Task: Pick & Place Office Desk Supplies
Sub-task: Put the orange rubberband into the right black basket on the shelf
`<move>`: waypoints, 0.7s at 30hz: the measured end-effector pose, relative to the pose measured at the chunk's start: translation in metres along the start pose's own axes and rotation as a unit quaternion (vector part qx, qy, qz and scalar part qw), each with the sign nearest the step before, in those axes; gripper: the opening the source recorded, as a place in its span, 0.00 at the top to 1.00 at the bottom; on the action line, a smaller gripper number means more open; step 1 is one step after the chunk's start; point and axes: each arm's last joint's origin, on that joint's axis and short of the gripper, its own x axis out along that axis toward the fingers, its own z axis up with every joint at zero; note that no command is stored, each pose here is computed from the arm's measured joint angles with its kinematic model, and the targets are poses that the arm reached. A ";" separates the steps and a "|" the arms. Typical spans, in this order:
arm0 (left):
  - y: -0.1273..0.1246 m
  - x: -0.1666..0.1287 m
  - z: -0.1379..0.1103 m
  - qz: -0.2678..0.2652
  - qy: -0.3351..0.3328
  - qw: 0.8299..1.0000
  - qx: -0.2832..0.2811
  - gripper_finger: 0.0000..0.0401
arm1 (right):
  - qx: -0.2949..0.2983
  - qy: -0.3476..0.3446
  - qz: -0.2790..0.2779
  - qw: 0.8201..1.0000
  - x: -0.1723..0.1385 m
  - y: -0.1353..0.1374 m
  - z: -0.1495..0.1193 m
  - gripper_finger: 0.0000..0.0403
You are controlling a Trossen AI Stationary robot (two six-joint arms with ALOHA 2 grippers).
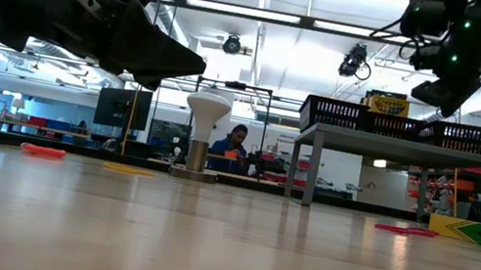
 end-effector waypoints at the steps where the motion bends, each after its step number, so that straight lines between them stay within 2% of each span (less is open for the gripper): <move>1: 0.000 0.000 0.000 0.000 0.000 1.000 0.000 0.84 | -0.005 0.004 -0.005 1.000 0.001 0.001 0.000 0.91; 15: 0.000 0.000 0.000 0.001 0.000 1.000 0.001 0.84 | 0.008 -0.002 -0.062 0.998 0.000 -0.004 -0.002 0.54; 21: 0.000 0.000 0.000 0.003 0.000 1.000 0.001 0.84 | 0.016 -0.002 -0.082 0.996 0.000 -0.006 -0.003 0.48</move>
